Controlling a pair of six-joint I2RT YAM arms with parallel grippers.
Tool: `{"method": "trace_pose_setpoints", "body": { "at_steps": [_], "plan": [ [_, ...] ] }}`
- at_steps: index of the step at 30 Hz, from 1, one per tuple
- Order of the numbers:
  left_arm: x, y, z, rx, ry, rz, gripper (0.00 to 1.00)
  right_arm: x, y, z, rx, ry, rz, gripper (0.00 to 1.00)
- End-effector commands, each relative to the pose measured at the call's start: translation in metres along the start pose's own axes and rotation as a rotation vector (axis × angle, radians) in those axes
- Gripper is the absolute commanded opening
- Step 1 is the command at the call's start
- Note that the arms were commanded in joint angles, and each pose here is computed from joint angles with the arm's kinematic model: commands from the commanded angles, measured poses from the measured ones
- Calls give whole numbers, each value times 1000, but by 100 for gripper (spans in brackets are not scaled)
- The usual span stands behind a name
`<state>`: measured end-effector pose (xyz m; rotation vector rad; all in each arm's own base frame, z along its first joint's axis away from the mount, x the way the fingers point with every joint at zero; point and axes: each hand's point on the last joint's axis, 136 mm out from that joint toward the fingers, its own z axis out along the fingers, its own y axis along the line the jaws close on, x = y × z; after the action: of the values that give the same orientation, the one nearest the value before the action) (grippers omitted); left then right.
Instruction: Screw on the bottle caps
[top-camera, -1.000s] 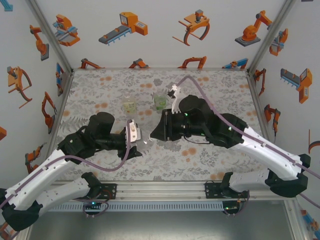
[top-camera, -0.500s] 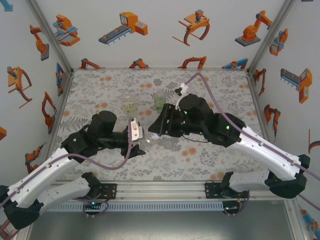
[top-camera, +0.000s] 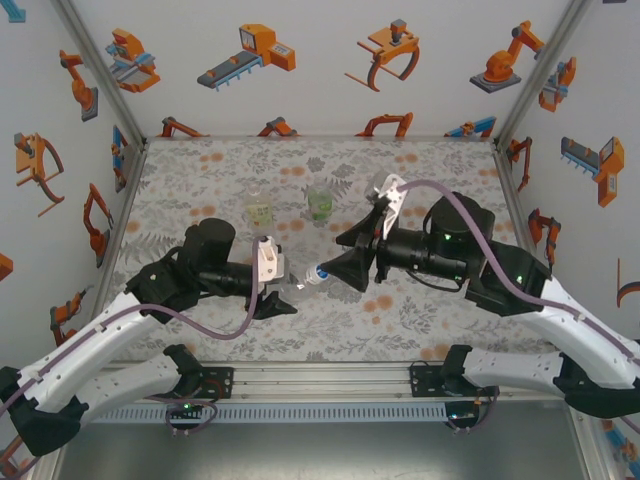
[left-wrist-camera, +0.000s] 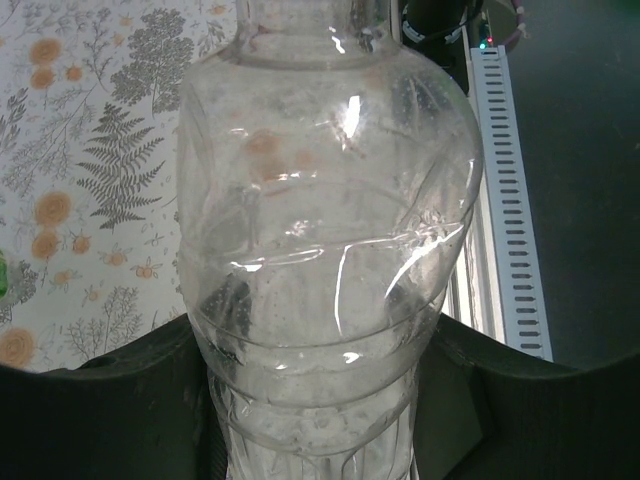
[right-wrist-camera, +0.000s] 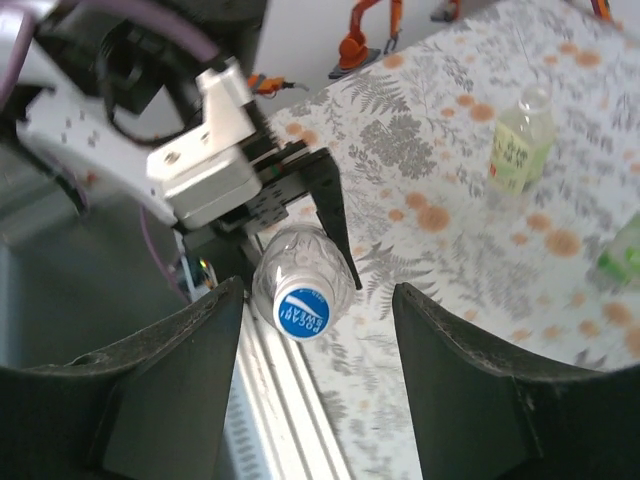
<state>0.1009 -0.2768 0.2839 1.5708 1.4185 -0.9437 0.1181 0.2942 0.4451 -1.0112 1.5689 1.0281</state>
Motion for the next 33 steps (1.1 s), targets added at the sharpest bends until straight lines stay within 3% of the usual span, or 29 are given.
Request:
{"method": "trace_pose_setpoints", "body": {
  "at_steps": [1, 3, 8, 12, 24, 33],
  "plan": [
    [-15, -10, -7, 45, -33, 16, 0, 20, 42, -2, -268, 56, -378, 57],
    [-14, -13, -7, 60, -31, 5, 0, 37, 62, -9, -418, 97, -519, 56],
    [-9, -22, -9, 100, -15, -19, 0, 40, 53, 1, -404, 167, -589, 64],
    [-5, -24, -10, 104, -5, -26, 0, 43, 53, 8, -421, 171, -600, 63],
    [-6, -24, -10, 106, -3, -24, 0, 52, 51, 21, -434, 191, -587, 46],
    [-7, -25, -10, 108, -7, -24, 0, 58, 50, 26, -443, 214, -574, 45]
  ]
}}
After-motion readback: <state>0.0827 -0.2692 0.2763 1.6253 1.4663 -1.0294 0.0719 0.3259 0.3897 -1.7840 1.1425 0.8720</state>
